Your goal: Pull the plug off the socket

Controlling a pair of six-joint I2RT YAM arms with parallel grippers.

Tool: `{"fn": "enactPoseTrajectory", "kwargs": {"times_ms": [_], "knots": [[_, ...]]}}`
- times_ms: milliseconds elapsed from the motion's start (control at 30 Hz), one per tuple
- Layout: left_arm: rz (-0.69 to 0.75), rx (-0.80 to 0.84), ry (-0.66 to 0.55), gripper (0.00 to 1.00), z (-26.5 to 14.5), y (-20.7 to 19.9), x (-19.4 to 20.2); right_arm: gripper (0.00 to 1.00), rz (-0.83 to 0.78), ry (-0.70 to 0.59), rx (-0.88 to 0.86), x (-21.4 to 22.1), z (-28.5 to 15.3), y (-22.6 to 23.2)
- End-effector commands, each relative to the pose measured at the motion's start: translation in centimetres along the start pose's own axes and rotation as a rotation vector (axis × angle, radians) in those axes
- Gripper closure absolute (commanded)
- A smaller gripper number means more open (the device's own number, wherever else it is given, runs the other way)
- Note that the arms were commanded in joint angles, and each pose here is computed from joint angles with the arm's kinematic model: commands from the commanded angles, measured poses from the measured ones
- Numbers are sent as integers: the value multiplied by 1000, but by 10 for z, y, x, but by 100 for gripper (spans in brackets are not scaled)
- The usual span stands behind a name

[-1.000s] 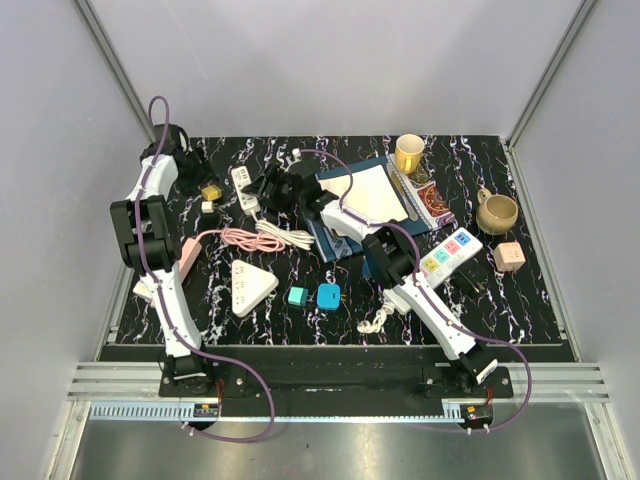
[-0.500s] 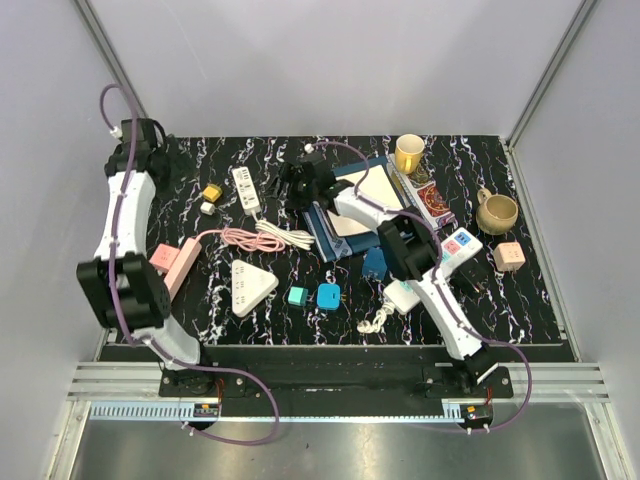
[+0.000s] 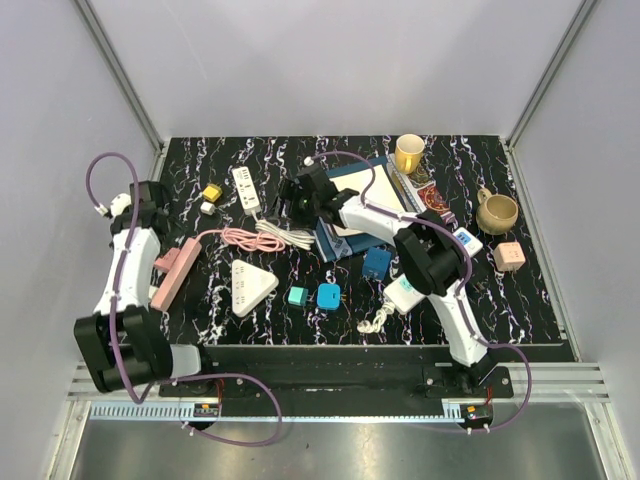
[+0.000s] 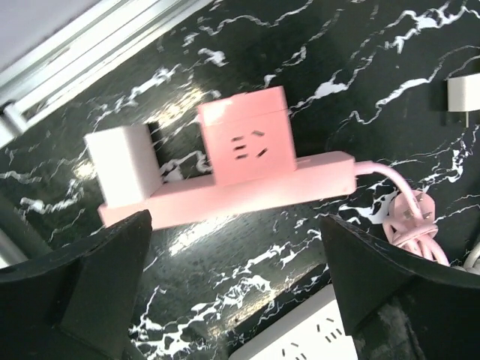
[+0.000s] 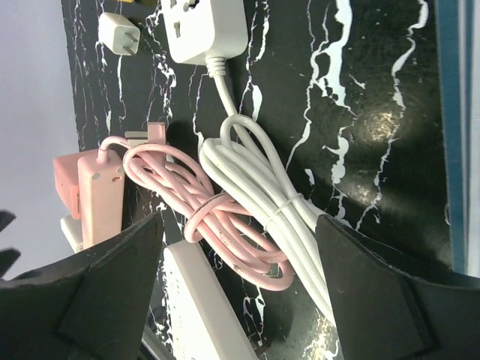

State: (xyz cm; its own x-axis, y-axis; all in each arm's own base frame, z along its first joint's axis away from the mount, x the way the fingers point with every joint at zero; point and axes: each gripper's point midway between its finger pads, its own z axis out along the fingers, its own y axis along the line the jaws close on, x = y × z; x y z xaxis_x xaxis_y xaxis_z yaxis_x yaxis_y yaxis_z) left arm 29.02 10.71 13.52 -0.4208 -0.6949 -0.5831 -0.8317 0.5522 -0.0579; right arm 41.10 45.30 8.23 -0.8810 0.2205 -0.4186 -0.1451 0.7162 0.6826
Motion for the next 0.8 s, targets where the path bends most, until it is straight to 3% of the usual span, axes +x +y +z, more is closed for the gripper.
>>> {"fn": "enactPoseTrajectory", "kwargs": {"times_ms": [0, 367, 767], "knots": [[-201, -50, -141, 4, -21, 27, -18, 13, -13, -110, -10, -29, -40, 32], [-341, -169, -84, 6, -23, 86, -1, 13, 5, -108, 22, 8, -85, 46], [-434, -146, -8, 11, 0, 95, 22, 14, -41, -24, 36, 58, -86, 63]]}}
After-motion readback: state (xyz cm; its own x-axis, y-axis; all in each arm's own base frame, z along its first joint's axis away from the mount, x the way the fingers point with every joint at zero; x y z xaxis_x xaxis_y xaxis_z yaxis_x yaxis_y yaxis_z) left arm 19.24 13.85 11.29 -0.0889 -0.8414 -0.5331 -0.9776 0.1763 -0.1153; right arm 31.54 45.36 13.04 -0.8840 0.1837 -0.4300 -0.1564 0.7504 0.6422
